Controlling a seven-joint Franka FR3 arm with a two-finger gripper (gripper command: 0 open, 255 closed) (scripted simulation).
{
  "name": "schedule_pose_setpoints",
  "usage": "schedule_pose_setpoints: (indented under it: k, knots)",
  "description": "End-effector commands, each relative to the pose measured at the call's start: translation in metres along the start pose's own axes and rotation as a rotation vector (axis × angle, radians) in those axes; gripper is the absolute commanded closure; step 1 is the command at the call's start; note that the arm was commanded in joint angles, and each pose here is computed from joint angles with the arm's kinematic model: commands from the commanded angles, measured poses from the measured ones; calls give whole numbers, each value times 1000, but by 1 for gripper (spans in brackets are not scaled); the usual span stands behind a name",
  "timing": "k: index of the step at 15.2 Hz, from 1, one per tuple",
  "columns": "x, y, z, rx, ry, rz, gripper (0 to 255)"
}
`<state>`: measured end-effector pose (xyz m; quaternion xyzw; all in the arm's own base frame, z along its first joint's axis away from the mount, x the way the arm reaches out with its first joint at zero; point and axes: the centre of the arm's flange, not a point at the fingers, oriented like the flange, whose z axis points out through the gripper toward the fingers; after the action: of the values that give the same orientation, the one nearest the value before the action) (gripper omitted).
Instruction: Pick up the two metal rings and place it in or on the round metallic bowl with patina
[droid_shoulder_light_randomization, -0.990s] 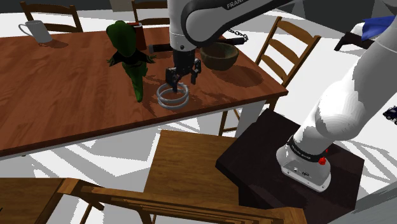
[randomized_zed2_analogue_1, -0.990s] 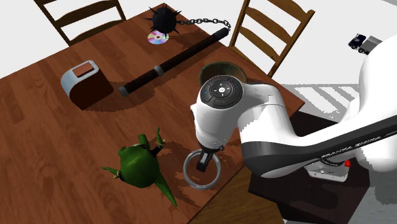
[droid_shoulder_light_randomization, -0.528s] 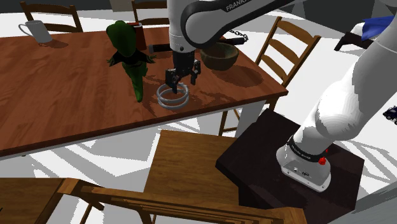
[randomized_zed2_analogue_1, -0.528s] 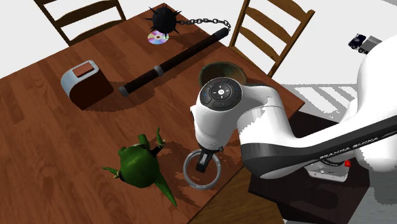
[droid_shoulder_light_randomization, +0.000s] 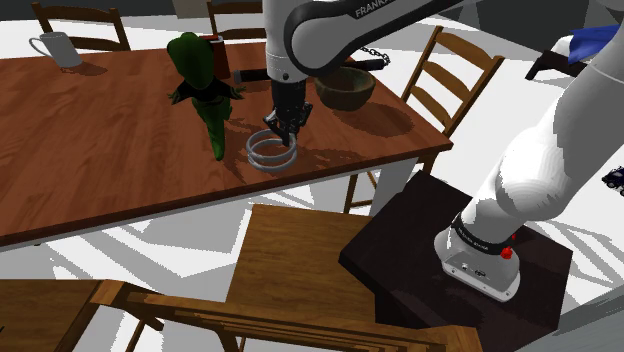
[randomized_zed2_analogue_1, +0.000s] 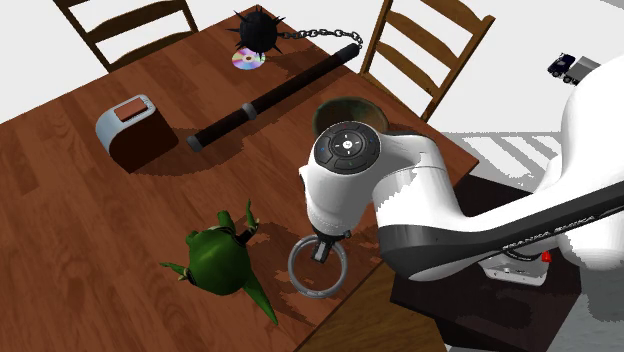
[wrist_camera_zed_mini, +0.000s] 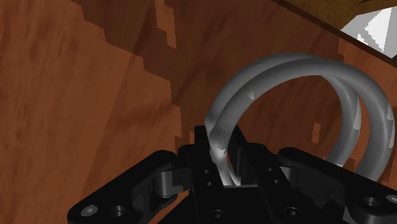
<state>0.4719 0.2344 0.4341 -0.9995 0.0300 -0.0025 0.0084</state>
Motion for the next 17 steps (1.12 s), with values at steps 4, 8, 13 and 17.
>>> schedule_pose_setpoints:
  k: [4,8,13,17]
  knots:
    - [0,0,-11,0,0,0,255]
    - [0,-1,-32,0,0,0,255]
    - [0,-1,-58,0,0,0,255]
    - [0,-1,-79,0,0,0,255]
